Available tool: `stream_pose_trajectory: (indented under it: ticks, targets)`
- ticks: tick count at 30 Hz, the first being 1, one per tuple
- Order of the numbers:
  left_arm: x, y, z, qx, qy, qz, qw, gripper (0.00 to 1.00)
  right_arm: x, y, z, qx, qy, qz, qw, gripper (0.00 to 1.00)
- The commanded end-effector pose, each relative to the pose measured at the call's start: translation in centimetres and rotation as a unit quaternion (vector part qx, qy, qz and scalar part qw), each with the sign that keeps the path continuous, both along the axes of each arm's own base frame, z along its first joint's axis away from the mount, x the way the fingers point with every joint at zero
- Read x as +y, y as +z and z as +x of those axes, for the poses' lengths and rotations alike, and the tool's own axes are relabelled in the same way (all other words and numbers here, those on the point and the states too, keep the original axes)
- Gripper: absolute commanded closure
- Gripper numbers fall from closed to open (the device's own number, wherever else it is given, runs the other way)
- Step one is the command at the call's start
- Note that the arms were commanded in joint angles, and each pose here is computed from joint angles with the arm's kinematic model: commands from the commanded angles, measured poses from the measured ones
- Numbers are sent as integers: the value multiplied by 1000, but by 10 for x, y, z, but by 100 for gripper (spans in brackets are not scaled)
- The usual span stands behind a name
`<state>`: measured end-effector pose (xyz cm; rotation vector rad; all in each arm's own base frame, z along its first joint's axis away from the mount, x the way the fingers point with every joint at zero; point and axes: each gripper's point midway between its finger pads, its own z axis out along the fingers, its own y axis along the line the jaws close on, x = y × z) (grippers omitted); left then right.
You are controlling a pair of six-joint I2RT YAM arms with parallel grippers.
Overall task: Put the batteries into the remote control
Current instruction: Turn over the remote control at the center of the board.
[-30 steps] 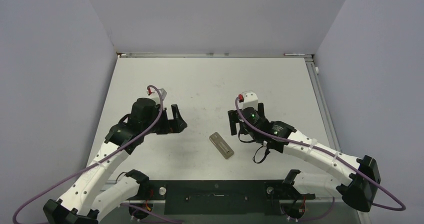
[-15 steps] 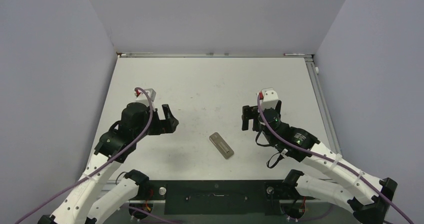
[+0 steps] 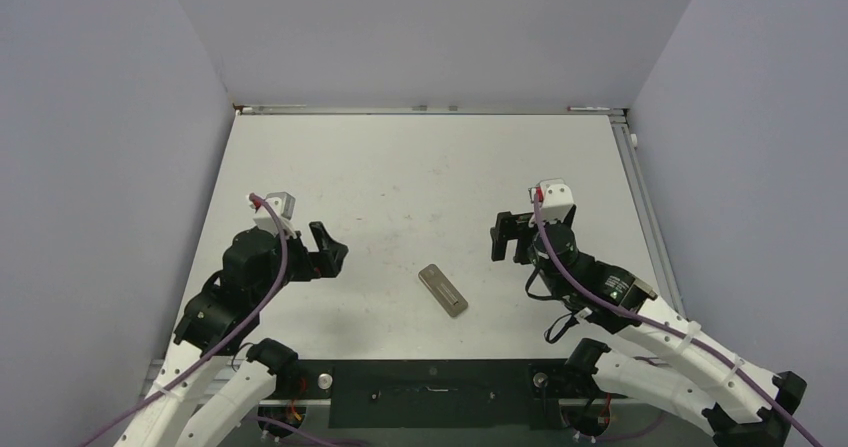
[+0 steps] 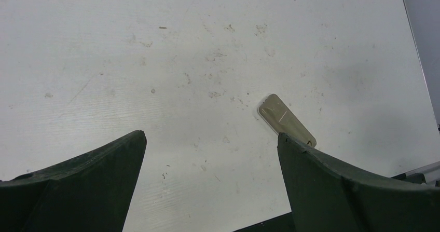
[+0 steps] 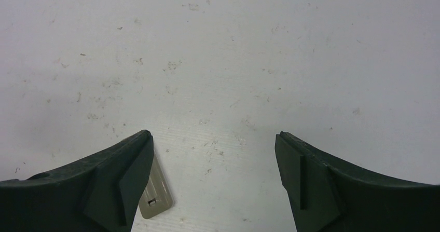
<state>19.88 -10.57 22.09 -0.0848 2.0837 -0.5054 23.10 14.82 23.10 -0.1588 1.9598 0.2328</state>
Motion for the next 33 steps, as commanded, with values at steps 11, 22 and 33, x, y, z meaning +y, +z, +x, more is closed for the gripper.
stream_pose_trajectory:
  ticks: [11,22,33]
  targets:
    - [-4,12,9,-31,-7,-6,999,4,-5,16,3,-34,-21,37,999,14]
    - [-6,14,9,-35,-15,-13,999,4,10,5,-1,-20,22,29,999,14]
    - [-6,17,7,-43,-18,-19,999,4,56,-56,-21,69,140,18,988,13]
